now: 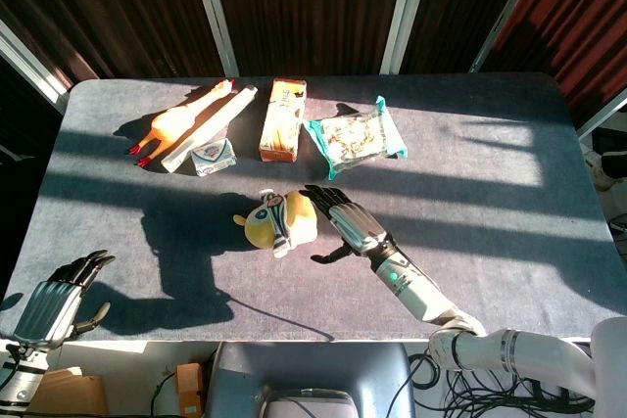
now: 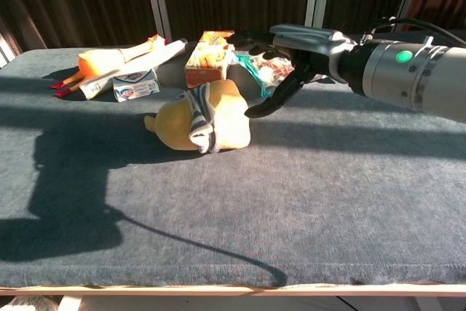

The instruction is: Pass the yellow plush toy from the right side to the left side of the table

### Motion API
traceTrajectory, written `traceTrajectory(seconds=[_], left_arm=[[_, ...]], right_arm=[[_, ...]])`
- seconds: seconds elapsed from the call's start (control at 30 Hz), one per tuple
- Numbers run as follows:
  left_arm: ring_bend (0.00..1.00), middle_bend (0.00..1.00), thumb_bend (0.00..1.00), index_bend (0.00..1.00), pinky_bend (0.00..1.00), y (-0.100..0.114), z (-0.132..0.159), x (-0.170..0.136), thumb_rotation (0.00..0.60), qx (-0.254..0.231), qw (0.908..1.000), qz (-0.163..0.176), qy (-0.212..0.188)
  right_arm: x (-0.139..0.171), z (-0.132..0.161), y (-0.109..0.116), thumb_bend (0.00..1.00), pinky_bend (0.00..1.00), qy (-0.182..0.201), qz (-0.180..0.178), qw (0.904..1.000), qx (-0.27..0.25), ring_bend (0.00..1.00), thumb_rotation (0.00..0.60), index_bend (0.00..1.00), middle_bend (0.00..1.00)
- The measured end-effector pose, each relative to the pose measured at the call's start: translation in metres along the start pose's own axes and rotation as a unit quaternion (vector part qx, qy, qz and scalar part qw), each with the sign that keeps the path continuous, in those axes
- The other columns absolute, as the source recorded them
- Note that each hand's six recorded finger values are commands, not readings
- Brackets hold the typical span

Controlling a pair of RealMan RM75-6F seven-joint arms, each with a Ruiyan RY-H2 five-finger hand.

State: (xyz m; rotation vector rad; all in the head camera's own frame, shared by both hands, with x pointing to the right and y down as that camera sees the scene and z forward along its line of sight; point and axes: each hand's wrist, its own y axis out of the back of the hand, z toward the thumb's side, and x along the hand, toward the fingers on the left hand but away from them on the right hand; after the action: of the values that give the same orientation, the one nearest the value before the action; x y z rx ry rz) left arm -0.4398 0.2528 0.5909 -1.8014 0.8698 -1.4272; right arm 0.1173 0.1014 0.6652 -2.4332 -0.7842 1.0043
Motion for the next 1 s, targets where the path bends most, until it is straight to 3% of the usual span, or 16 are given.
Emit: traceTrajectory(seconds=[0.13,0.3,0.43,0.57,0.67,0.87,1.0], left_arm=[[0.20,0.14,0.32,0.20,0.30,0.000,-0.001,0.000,0.600,-0.002,1.0000,0.001,0.002],[0.20,0.14,0.32,0.19,0.30,0.000,0.000,0.001,0.600,-0.002,1.0000,0.001,0.000],[0.19,0.11,0.32,0.13,0.30,-0.001,0.004,0.002,0.600,0.004,1.0000,0.003,-0.005],[0.07,0.01,0.33,0.02,0.25,-0.003,0.016,0.008,0.600,0.011,0.9996,0.006,-0.025],[0.01,0.00,0.32,0.00,0.22,-0.004,0.028,0.017,0.600,0.010,0.9991,0.009,-0.041],[0.00,0.00,0.29,0.00,0.22,-0.004,0.061,0.046,0.600,0.020,0.9972,0.004,-0.072],[0.00,0.00,0.27,0.00,0.24,-0.003,0.087,0.065,0.600,0.016,0.9958,-0.011,-0.090]], right_arm=[[0.022,-0.011,0.021,0.02,0.01,-0.004,-0.023,0.9995,0.019,0.00,0.600,0.00,0.00],[0.069,-0.034,0.050,0.02,0.01,-0.030,-0.100,0.9932,0.052,0.00,0.600,0.00,0.00],[0.125,-0.068,0.067,0.02,0.00,-0.087,-0.165,0.9779,0.095,0.00,0.600,0.00,0.00],[0.182,-0.109,0.072,0.02,0.00,-0.151,-0.209,0.9577,0.128,0.00,0.600,0.00,0.00],[0.203,-0.133,0.069,0.02,0.00,-0.180,-0.202,0.9528,0.138,0.00,0.600,0.00,0.00],[0.232,-0.149,0.063,0.02,0.00,-0.218,-0.181,0.9455,0.161,0.00,0.600,0.00,0.00],[0.245,-0.143,0.062,0.02,0.00,-0.209,-0.168,0.9496,0.162,0.00,0.600,0.00,0.00]])
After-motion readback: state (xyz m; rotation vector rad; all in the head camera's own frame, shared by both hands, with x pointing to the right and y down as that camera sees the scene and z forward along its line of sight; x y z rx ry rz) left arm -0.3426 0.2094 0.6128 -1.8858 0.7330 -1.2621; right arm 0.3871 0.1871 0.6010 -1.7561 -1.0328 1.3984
